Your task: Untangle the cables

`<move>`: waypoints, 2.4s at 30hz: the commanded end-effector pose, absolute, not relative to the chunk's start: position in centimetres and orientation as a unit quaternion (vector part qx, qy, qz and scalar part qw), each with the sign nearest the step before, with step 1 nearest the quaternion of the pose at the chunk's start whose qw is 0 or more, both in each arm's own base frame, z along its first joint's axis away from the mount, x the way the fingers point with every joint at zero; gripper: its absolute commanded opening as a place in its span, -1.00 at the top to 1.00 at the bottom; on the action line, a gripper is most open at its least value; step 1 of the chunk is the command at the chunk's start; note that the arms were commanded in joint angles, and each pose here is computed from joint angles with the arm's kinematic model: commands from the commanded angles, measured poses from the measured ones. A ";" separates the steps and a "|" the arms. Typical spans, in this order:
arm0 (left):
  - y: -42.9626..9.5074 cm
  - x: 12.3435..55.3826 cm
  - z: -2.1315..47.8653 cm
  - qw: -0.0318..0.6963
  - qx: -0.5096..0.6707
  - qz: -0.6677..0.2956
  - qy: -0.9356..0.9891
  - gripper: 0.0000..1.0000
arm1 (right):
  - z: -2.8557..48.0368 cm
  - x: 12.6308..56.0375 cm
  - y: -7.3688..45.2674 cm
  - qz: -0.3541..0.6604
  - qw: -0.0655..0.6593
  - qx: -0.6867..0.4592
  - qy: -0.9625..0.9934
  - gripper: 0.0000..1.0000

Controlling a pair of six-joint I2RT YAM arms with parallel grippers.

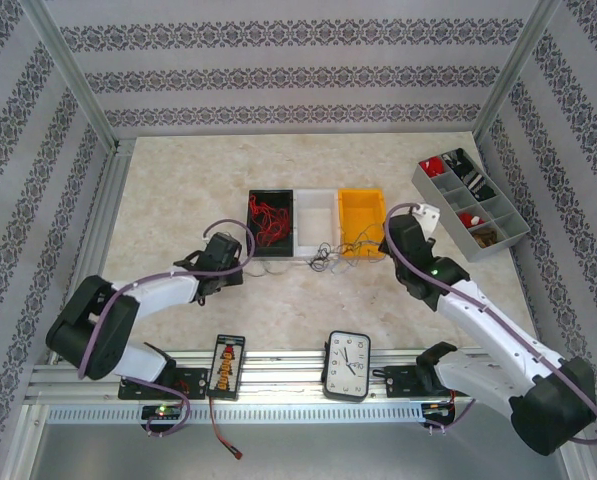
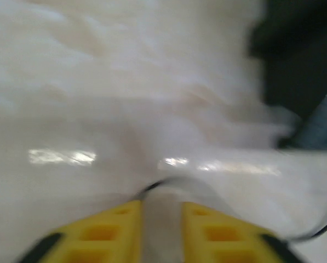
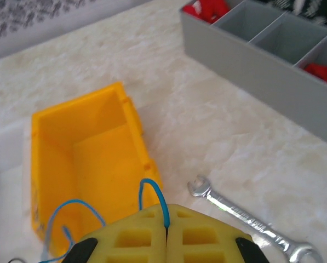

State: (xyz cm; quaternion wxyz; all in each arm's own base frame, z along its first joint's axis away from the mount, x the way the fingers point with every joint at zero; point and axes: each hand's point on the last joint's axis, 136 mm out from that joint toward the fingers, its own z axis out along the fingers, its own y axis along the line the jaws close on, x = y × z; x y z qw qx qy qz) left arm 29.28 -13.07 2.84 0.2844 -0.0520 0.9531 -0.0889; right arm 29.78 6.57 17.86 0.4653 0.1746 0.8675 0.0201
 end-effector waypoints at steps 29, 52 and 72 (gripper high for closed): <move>-39.1 29.3 5.3 0.253 0.376 -0.320 0.832 0.22 | 14.5 25.7 14.5 0.170 0.387 0.005 0.906 1.00; -13.4 29.4 6.3 0.365 -0.065 -0.076 0.925 1.00 | 11.2 25.1 1.1 0.014 0.339 0.246 0.908 1.00; -14.6 30.4 13.4 0.425 -0.011 -0.222 0.878 -0.56 | 13.9 27.3 5.1 0.131 0.379 0.156 0.903 1.00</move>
